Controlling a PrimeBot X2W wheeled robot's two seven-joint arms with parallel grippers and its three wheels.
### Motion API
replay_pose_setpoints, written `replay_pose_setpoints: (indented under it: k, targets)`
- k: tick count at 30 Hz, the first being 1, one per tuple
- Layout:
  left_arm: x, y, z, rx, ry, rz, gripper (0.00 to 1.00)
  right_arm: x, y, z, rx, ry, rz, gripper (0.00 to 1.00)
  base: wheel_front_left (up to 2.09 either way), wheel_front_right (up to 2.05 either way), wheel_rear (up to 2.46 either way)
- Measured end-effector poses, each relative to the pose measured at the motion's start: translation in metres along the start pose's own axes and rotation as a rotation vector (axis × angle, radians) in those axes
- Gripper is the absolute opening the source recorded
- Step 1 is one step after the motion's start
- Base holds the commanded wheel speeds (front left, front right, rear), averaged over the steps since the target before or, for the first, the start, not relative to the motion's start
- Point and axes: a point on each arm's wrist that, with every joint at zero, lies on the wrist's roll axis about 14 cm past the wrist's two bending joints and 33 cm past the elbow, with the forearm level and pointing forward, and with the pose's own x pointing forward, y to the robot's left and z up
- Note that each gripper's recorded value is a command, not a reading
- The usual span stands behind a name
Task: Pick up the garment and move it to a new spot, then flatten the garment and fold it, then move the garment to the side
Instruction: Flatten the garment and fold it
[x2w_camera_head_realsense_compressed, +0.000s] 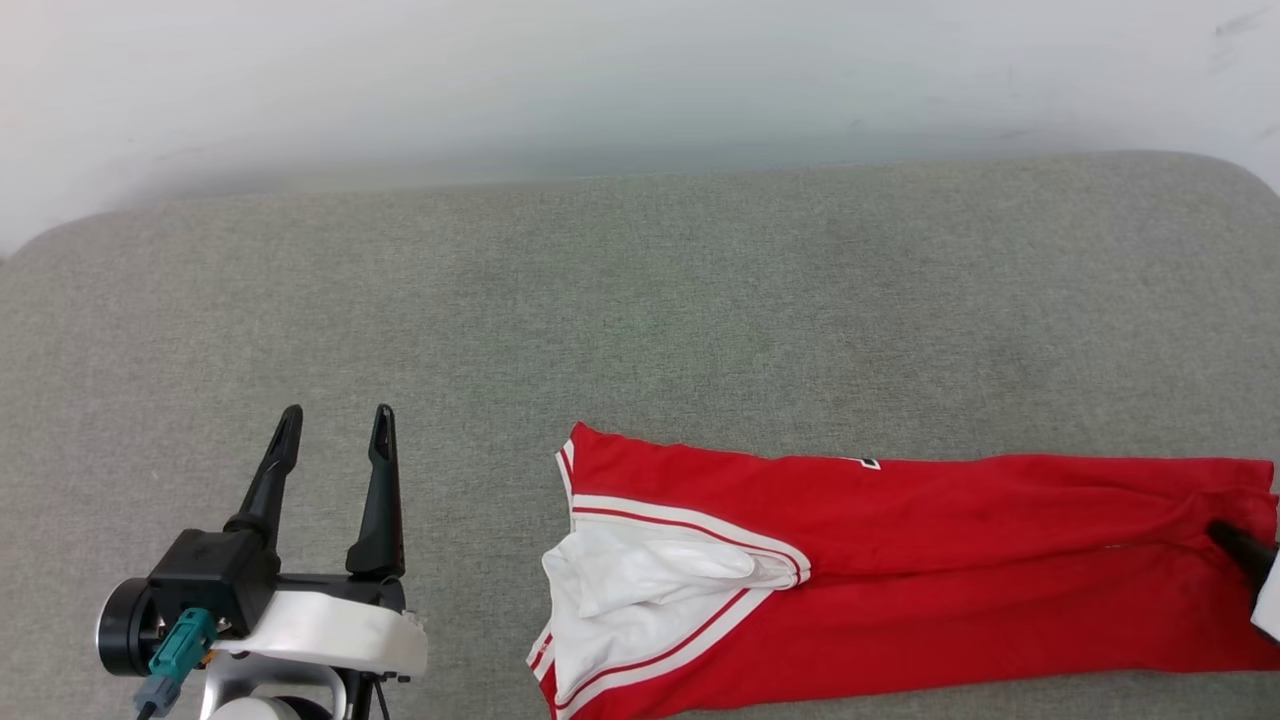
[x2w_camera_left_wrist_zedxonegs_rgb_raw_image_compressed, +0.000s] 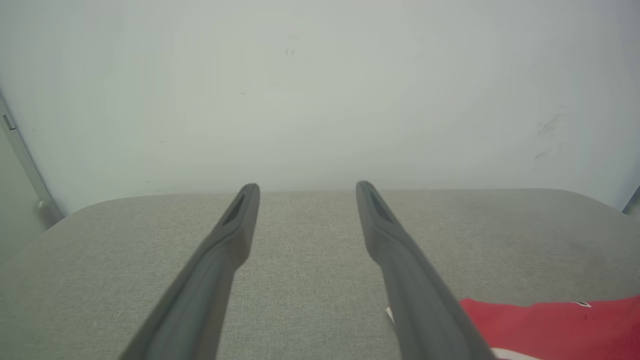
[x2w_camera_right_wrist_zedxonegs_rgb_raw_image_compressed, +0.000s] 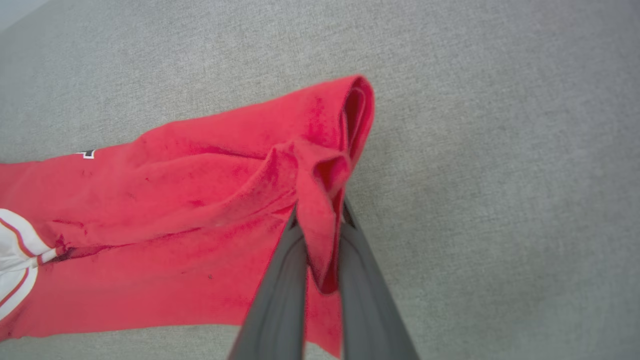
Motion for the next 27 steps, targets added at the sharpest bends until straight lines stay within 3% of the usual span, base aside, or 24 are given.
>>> replay_pose_setpoints:
  k: [4, 8, 13, 20, 27]
  targets:
    - [0.002, -0.002, -0.001, -0.001, 0.002, -0.009, 1.00, -0.004, 0.008, 0.000, 0.115, -0.001, 0.054, 0.00, 0.00, 0.00, 0.00]
    - [0.002, -0.004, -0.001, -0.001, 0.005, -0.015, 1.00, -0.002, 0.068, -0.012, 0.290, 0.077, 0.292, 0.00, 0.00, 0.00, 0.00]
    - [0.000, -0.002, 0.000, 0.001, 0.007, -0.013, 1.00, -0.010, 0.129, -0.017, 0.399, 0.166, 0.541, 0.00, 0.00, 0.00, 0.00]
    - [-0.003, 0.004, 0.003, 0.003, 0.002, 0.004, 1.00, -0.008, 0.190, -0.034, 0.464, 0.314, 0.758, 0.00, 0.00, 0.00, 0.00]
    - [-0.004, 0.015, -0.003, -0.002, 0.016, 0.032, 1.00, 0.002, 0.261, -0.052, 0.461, 0.448, 0.921, 0.00, 0.00, 0.00, 0.00]
